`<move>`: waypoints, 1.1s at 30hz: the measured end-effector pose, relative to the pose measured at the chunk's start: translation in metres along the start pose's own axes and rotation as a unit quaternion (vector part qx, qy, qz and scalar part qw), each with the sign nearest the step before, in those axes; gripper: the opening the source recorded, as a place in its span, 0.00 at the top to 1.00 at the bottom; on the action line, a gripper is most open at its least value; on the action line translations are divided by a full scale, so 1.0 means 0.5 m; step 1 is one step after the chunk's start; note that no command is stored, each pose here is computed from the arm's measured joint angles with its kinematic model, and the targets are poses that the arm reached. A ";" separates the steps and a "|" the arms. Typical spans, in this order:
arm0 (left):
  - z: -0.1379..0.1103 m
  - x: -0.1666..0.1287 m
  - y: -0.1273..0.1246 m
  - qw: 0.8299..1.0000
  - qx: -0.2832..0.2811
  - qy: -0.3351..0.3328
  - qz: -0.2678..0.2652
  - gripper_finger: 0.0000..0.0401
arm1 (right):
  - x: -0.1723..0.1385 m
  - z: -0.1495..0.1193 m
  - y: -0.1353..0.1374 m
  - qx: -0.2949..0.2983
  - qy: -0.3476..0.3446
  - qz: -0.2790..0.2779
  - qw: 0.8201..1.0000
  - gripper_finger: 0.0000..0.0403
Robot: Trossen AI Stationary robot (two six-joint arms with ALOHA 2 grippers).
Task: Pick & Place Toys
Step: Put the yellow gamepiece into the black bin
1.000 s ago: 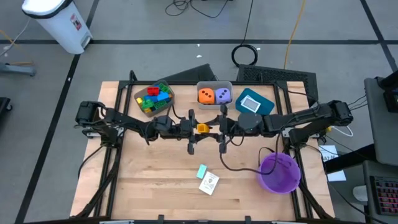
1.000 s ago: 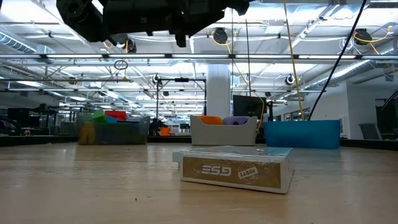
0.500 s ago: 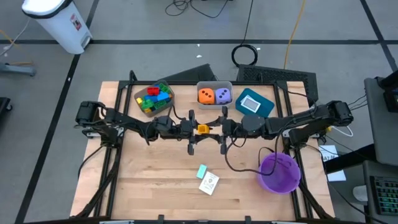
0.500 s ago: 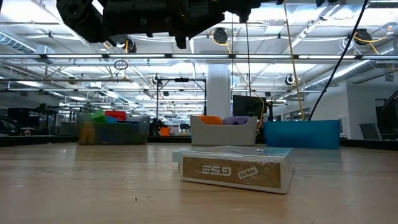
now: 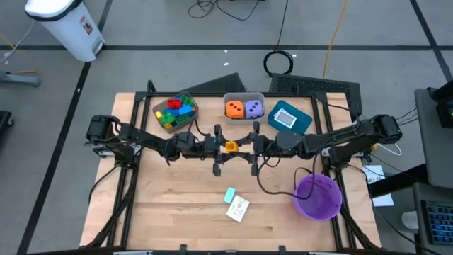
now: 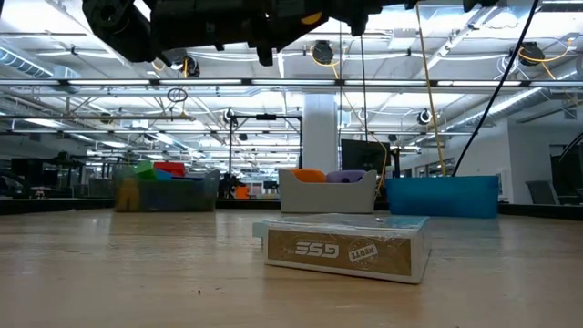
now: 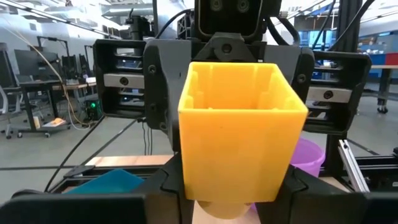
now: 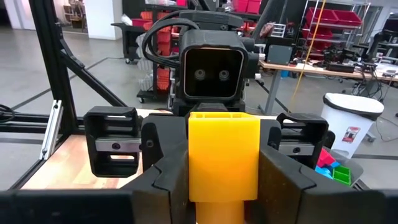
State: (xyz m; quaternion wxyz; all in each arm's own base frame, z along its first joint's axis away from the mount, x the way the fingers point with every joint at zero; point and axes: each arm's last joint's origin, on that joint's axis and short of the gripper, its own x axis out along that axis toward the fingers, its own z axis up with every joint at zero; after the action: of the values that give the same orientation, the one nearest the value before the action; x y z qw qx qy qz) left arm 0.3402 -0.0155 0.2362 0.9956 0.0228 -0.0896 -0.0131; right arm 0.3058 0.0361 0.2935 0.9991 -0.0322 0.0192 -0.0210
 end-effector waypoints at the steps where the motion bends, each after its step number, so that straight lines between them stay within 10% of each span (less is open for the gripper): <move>1: 0.000 0.000 0.000 1.000 0.000 0.000 0.000 0.69 | 0.000 0.000 0.000 0.000 -0.001 0.000 1.000 0.65; 21: 0.006 -0.001 0.005 1.000 0.003 0.000 0.018 0.69 | -0.046 0.053 -0.013 -0.028 -0.042 0.020 0.999 0.39; 33: 0.082 -0.066 0.044 0.981 0.056 0.124 0.140 0.69 | -0.102 0.067 -0.024 -0.043 0.014 0.020 0.999 0.39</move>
State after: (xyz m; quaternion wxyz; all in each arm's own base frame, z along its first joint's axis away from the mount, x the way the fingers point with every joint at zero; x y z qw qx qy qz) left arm 0.3011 0.0055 0.2717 0.9882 0.0671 0.0313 0.1341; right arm 0.2557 0.0282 0.3297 0.9966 -0.0746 0.0351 -0.0002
